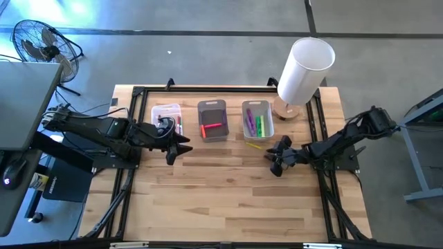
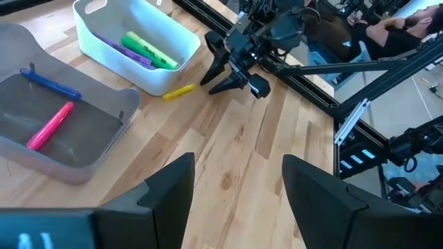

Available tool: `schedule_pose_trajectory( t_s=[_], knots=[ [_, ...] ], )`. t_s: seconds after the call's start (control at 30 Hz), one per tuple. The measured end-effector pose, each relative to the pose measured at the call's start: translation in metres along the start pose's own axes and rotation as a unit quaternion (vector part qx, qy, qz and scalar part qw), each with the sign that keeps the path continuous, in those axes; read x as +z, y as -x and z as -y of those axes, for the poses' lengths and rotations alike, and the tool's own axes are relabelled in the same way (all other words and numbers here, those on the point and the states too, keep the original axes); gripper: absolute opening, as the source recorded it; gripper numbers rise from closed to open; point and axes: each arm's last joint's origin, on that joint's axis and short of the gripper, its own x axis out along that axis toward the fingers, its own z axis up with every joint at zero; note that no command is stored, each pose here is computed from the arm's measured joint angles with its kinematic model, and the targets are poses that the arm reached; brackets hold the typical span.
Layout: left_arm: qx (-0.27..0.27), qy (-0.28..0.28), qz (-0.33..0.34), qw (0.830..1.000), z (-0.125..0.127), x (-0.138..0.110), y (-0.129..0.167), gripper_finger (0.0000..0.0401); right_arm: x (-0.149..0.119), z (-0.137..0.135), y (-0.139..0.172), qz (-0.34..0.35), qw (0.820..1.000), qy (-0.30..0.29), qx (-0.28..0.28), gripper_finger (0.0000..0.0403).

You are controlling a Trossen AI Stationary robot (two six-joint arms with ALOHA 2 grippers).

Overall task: Pick & Place Markers
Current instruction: Put the yellow pen into the black bin

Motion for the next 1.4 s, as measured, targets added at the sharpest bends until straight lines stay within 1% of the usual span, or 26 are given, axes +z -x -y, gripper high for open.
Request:
schedule_pose_trajectory(
  t_s=[0.13,0.23,0.33,0.47,0.53,0.6,0.67,0.73,0.8,0.9,1.13,1.27,1.4],
  knots=[
    [0.000,0.000,0.000,1.000,0.000,0.000,0.000,0.0216,0.000,0.000,0.000,0.003,1.000,0.002,-0.005,0.0163],
    [0.000,0.000,0.000,1.000,0.000,0.000,0.000,0.0216,0.000,0.001,0.000,0.006,0.999,0.030,-0.018,0.0191],
    [0.001,0.000,0.001,1.000,0.000,0.000,0.000,0.0216,0.000,0.003,0.000,0.015,0.997,0.059,-0.039,0.0209],
    [0.001,0.000,0.001,1.000,0.000,0.000,0.000,0.0216,0.002,0.007,-0.001,0.018,0.997,0.055,-0.052,0.0221],
    [0.001,0.000,0.001,1.000,0.000,0.000,0.000,0.0216,0.004,0.009,-0.003,0.015,0.997,0.053,-0.052,0.0222],
    [0.001,0.000,0.001,1.000,0.000,0.000,0.000,0.0216,0.006,0.009,-0.004,0.012,0.998,0.037,-0.044,0.0221],
    [0.001,0.000,0.001,1.000,0.000,0.000,0.000,0.0216,0.015,0.004,-0.006,0.022,0.999,0.022,-0.037,0.0219],
    [0.001,0.000,0.001,1.000,0.000,0.000,0.000,0.0216,0.021,0.000,-0.009,0.024,0.998,0.040,-0.046,0.0218],
    [0.001,0.000,0.001,1.000,0.000,0.000,0.000,0.0216,0.020,0.000,-0.013,0.007,0.996,0.059,-0.062,0.0218],
    [0.001,-0.001,0.001,1.000,0.000,0.000,0.000,0.0216,0.021,-0.001,-0.020,-0.015,0.997,0.052,-0.055,0.0220],
    [-0.008,0.000,-0.008,1.000,0.000,-0.001,0.000,0.0216,0.025,-0.006,-0.030,-0.012,0.997,0.050,-0.058,0.0218],
    [-0.010,0.000,-0.011,1.000,0.000,-0.001,0.000,0.0216,0.028,-0.009,-0.033,-0.016,0.997,0.054,-0.050,0.0202],
    [-0.013,0.000,-0.014,1.000,0.001,-0.001,0.000,0.0216,0.029,-0.013,-0.038,-0.025,0.997,0.066,-0.042,0.0170]
  ],
)
